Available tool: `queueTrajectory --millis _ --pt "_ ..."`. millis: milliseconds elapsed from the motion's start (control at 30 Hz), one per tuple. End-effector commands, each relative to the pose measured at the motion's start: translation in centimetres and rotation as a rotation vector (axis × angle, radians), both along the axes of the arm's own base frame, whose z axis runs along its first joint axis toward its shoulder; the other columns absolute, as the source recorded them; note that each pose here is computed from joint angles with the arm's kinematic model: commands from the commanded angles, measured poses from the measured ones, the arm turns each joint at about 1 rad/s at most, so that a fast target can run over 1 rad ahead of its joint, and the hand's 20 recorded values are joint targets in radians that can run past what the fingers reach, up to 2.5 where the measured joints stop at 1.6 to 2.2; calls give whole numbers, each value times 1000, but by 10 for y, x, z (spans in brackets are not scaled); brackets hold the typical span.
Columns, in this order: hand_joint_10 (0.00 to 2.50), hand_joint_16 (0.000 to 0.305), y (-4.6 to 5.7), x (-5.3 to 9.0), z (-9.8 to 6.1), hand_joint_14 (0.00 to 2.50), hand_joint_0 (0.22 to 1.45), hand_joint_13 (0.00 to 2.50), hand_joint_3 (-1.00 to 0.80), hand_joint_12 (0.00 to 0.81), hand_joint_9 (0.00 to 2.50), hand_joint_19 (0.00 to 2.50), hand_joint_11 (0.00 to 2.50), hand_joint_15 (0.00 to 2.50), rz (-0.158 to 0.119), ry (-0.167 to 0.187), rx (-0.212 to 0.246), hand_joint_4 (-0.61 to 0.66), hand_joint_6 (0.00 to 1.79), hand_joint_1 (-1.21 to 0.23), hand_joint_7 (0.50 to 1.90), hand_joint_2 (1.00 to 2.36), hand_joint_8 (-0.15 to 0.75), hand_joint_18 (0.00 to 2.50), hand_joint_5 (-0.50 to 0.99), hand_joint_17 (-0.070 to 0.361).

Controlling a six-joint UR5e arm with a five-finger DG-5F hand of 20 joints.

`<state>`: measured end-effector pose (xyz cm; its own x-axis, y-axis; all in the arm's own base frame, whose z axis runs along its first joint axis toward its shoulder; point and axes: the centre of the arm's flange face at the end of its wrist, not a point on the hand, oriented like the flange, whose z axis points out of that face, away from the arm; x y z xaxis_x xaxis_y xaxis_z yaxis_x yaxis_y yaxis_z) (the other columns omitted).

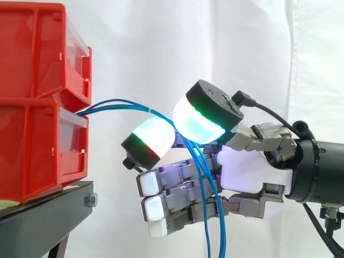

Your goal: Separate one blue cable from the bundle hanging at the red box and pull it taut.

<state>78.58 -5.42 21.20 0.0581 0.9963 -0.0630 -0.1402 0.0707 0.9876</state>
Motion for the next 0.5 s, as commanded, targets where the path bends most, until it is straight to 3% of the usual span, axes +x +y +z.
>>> queueTrajectory --millis 0,67,267,467 --pt "20 41 0 0 0 18 489 928 -500 341 913 473 713 499 0 1 0 118 928 -834 897 1000 295 680 -210 92" --pt "19 43 0 0 0 18 485 936 -500 351 930 486 701 502 1 -1 0 134 924 -709 902 1000 307 695 -208 96" --pt "21 40 0 0 0 19 571 925 -500 337 922 527 706 517 1 1 -1 125 914 -546 972 1000 299 670 -207 90" --pt "21 38 0 0 1 19 690 921 -468 334 912 513 711 509 0 -2 0 77 919 -707 992 1003 298 674 -204 87"
